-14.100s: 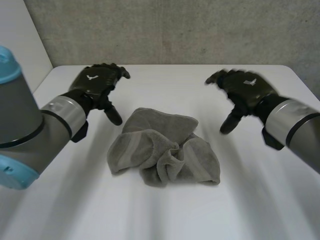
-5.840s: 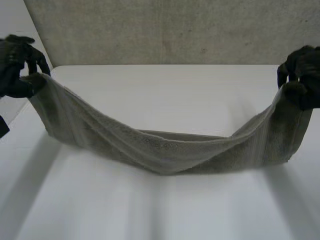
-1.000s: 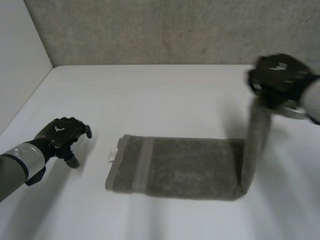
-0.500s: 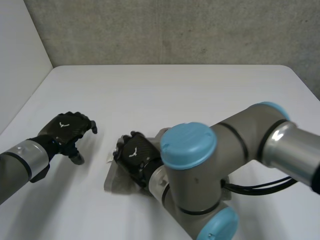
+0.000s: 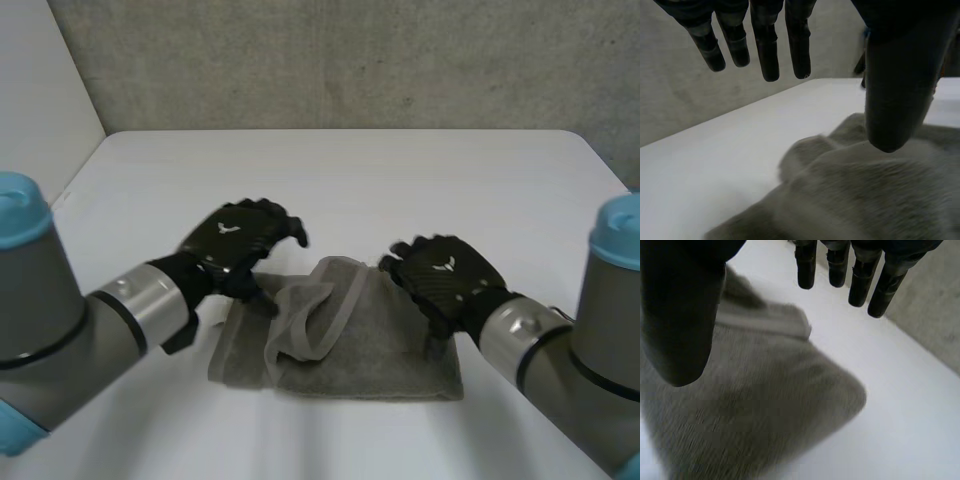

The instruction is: Fold the towel.

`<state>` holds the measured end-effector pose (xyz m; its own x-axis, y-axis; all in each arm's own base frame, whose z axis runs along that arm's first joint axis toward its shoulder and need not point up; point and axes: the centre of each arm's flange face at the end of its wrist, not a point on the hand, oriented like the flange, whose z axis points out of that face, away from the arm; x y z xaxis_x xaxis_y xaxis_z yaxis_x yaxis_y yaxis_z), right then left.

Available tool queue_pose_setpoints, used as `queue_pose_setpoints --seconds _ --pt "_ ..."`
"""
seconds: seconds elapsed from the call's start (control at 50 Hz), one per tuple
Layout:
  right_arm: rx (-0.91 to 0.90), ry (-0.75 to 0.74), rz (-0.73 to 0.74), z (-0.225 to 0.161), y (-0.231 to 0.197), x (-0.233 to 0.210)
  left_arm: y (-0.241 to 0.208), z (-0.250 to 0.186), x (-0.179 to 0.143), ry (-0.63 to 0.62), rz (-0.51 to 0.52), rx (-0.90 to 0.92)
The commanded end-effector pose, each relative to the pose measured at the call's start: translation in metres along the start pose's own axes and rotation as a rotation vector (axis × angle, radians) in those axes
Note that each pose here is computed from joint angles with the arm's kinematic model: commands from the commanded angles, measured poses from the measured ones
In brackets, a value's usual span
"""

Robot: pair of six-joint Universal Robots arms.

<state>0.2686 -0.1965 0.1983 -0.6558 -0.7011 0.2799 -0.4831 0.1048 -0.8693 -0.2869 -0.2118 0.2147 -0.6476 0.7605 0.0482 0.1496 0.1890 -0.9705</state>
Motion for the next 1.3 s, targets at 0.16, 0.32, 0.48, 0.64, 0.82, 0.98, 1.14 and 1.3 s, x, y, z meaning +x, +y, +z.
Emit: queue_pose_setpoints --seconds 0.16,0.32,0.48,0.64,0.82,0.98,1.14,1.3 --pt "-0.042 -0.022 0.049 0.003 0.041 0.0 0.042 0.021 0.05 -0.008 0.05 -0.095" --pt "-0.064 -0.033 0.054 0.011 0.054 -0.005 0.058 0.035 0.049 -0.075 0.135 -0.117" --pt "-0.07 -0.038 0.054 0.015 0.06 -0.008 0.052 0.041 0.033 -0.218 0.166 -0.051" --pt "-0.078 -0.043 0.054 0.015 0.063 -0.01 0.058 0.03 0.004 -0.33 0.199 -0.082" --pt "-0.094 -0.051 0.051 0.012 0.068 -0.013 0.063 0.018 -0.028 -0.422 0.18 -0.094" --pt "-0.103 -0.048 0.057 0.009 0.071 -0.012 0.062 0.012 -0.041 -0.464 0.169 -0.095" --pt "-0.095 -0.04 0.056 0.009 0.069 -0.01 0.067 0.009 -0.047 -0.479 0.16 -0.113" --pt "-0.097 -0.039 0.058 0.009 0.07 -0.009 0.03 0.0 -0.032 -0.448 0.179 0.012"
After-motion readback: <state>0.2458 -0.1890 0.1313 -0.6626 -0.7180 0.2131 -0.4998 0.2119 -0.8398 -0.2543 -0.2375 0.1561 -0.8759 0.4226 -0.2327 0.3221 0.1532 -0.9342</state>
